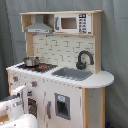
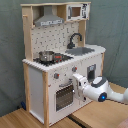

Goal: Play with the kitchen

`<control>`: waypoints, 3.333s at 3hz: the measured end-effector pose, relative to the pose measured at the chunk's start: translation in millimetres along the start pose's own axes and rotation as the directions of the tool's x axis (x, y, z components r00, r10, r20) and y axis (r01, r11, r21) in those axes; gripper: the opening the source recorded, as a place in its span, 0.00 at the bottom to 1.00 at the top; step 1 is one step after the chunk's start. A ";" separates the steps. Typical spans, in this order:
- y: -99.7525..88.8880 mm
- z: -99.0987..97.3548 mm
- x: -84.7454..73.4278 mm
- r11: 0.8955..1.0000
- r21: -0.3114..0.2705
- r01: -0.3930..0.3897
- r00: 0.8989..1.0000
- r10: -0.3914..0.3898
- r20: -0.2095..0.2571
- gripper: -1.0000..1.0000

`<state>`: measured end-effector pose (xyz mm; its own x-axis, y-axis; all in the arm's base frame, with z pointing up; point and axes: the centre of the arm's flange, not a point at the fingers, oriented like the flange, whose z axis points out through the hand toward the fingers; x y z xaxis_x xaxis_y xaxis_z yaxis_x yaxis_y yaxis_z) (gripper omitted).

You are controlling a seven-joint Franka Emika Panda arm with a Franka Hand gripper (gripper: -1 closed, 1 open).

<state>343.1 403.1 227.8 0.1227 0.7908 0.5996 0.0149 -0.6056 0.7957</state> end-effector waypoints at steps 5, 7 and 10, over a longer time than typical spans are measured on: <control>-5.0 -37.0 24.3 0.990 -0.129 -0.055 0.998 0.057 0.007 0.00; -21.3 -77.3 31.1 0.980 -0.185 -0.073 0.997 0.072 -0.011 0.00; -48.9 -115.1 48.8 0.953 -0.289 -0.092 0.996 0.092 -0.011 0.00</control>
<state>234.2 481.5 228.1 0.1124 0.7324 0.6715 -0.2839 -0.6240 0.7280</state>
